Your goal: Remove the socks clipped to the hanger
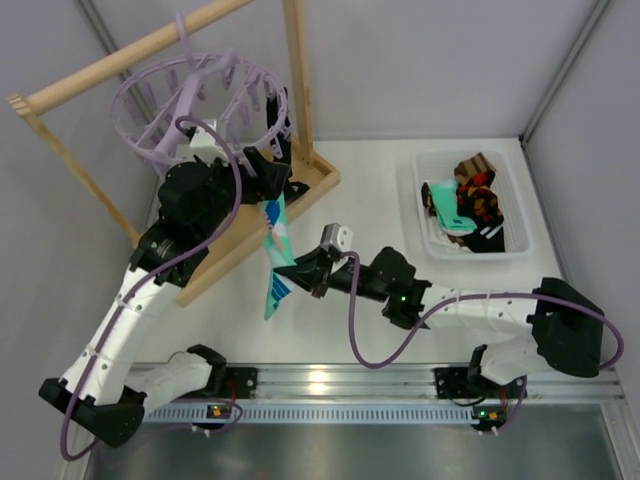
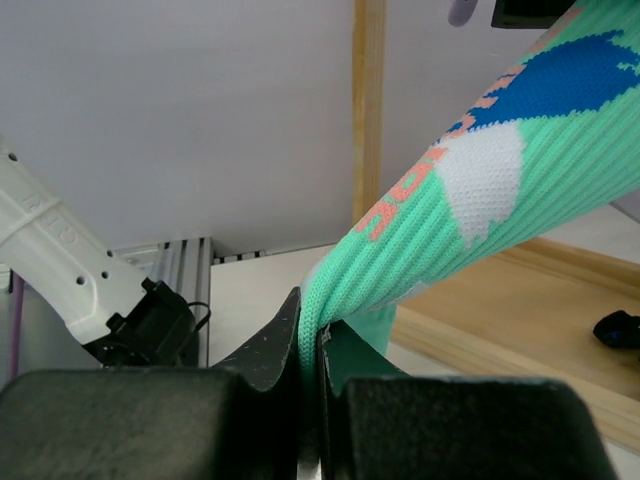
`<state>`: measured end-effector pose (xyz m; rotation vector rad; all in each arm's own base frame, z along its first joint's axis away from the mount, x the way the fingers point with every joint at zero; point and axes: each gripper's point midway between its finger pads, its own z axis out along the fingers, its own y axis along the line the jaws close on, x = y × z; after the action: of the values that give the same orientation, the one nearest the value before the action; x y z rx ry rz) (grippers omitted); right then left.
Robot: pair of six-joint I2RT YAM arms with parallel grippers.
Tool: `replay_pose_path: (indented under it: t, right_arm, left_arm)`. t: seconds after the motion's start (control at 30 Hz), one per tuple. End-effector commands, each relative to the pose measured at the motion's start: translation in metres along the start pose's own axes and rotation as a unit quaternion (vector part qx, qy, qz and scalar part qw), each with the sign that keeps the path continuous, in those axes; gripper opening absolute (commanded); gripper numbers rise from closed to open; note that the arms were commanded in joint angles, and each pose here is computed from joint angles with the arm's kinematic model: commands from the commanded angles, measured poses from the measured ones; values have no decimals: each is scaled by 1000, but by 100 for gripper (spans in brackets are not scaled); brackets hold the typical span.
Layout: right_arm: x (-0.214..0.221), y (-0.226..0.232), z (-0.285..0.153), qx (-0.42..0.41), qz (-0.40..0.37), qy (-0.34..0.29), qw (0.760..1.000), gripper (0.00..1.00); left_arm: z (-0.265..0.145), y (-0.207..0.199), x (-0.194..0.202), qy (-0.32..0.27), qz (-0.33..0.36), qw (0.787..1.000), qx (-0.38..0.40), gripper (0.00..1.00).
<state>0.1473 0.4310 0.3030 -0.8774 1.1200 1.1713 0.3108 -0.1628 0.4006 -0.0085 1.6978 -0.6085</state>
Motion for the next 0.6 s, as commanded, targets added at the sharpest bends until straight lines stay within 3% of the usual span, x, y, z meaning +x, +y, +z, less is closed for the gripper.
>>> replay_pose_path:
  t: [0.0,0.17,0.33,0.57]
  right_arm:
    - [-44,17,-1,-51,8,-43,998,0]
    - [-38,0,-5,-11,5,-34,999,0]
    - [-12,-8,7,0,-15,19,1000,0]
    - [9,-19,31,25,-50,53,997,0]
  left_arm:
    - [-3,-16,-32,-71,12,996,51,87]
    - [-8,7,-35,-90,-3,996,-1,98]
    - [-36,18,-45,-96,-21,994,-41,98]
    - [-65,25,-30,-28,-18,997,-71,98]
